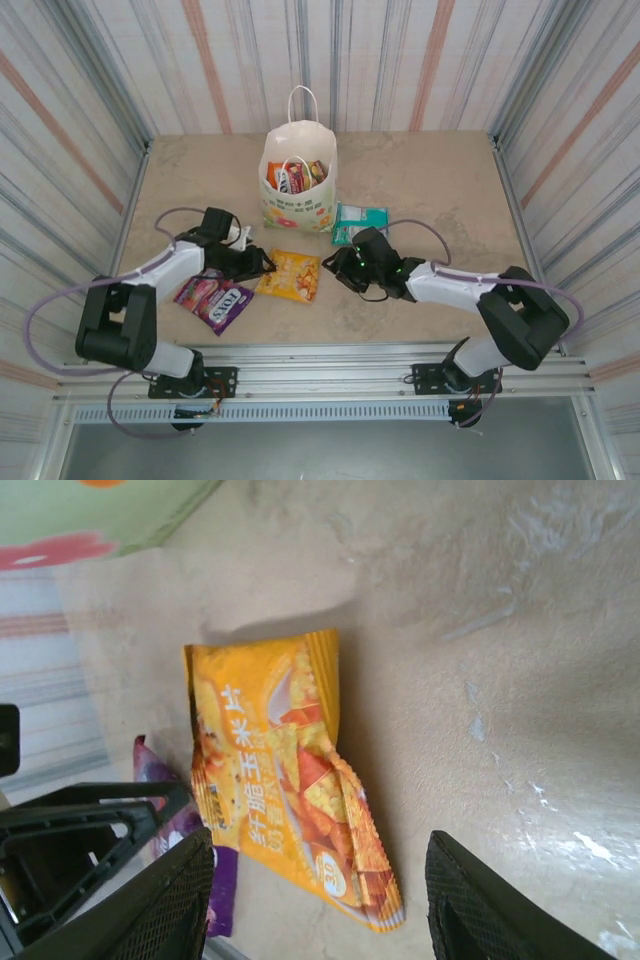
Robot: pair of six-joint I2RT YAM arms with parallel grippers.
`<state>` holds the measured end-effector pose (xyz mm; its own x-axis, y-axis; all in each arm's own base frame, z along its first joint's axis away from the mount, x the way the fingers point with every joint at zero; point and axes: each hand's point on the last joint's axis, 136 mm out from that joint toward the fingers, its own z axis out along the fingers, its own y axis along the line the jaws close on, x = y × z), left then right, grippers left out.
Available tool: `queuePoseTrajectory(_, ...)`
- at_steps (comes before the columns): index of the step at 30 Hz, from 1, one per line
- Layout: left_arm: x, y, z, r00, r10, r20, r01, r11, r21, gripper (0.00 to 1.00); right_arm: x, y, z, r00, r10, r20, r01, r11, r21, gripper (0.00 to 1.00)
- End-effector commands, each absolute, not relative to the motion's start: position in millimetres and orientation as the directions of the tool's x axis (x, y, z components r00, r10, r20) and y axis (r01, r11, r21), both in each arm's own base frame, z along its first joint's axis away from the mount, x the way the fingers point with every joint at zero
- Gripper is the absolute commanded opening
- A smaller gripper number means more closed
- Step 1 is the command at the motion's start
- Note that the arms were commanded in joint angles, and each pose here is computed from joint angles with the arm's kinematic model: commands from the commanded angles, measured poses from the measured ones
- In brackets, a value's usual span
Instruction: Place the snacks into the paper bag
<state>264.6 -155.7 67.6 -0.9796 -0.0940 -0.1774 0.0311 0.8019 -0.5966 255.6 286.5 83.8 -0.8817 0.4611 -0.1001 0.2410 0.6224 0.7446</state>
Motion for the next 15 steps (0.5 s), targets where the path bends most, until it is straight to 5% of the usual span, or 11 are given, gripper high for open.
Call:
queuePoseTrajectory(1, 271.3, -144.3, 71.1, -0.962, -0.203, -0.183, -0.045, 0.780, -0.624, 0.55, 253.1, 270.4, 79.5, -0.900, 0.393, -0.191, 0.181, 0.732, 0.657, 0.57)
queuePoseTrajectory(15, 271.1, -148.3, 45.2, -0.971, -0.229, -0.067, -0.123, 0.722, -0.680, 0.47, 253.8, 311.2, 70.4, -0.953, 0.230, -0.195, 0.053, 0.764, 0.643, 0.53)
